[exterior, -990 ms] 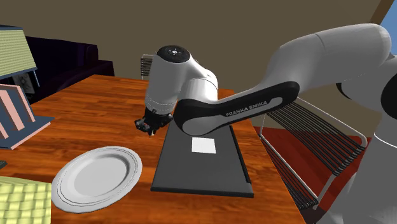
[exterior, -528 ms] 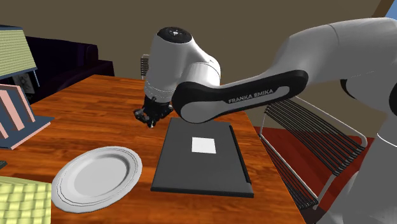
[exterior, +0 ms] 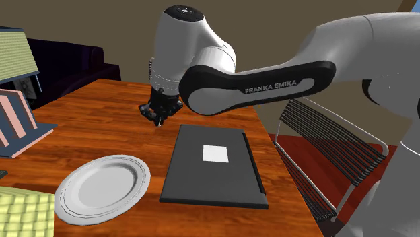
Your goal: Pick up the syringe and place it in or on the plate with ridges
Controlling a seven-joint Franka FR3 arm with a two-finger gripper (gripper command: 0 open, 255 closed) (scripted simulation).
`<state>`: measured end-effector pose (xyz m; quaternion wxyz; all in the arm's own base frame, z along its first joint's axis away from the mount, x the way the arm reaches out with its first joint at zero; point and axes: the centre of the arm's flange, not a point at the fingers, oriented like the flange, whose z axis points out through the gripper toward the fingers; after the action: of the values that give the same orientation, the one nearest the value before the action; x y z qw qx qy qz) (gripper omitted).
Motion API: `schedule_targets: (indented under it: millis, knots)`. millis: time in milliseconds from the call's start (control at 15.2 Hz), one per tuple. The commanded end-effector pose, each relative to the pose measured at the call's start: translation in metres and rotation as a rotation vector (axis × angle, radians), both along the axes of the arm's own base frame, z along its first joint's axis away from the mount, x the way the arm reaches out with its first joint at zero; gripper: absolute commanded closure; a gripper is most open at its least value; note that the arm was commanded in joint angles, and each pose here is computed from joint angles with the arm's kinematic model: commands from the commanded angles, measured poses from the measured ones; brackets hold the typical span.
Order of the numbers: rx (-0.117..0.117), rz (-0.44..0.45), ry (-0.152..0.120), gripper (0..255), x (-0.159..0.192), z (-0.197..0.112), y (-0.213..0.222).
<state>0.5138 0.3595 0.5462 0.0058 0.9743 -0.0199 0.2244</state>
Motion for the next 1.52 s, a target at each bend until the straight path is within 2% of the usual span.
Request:
schedule_targets:
  millis: [0,924,1122,1452]
  knots:
    - [0.000,0.000,0.000,255,-0.009,-0.004,0.017]
    - [0.000,0.000,0.000,255,-0.090,-0.052,0.176]
    - [0.000,0.000,0.000,255,-0.092,-0.067,0.181]
    - [0.000,0.000,0.000,255,-0.092,-0.067,0.181]
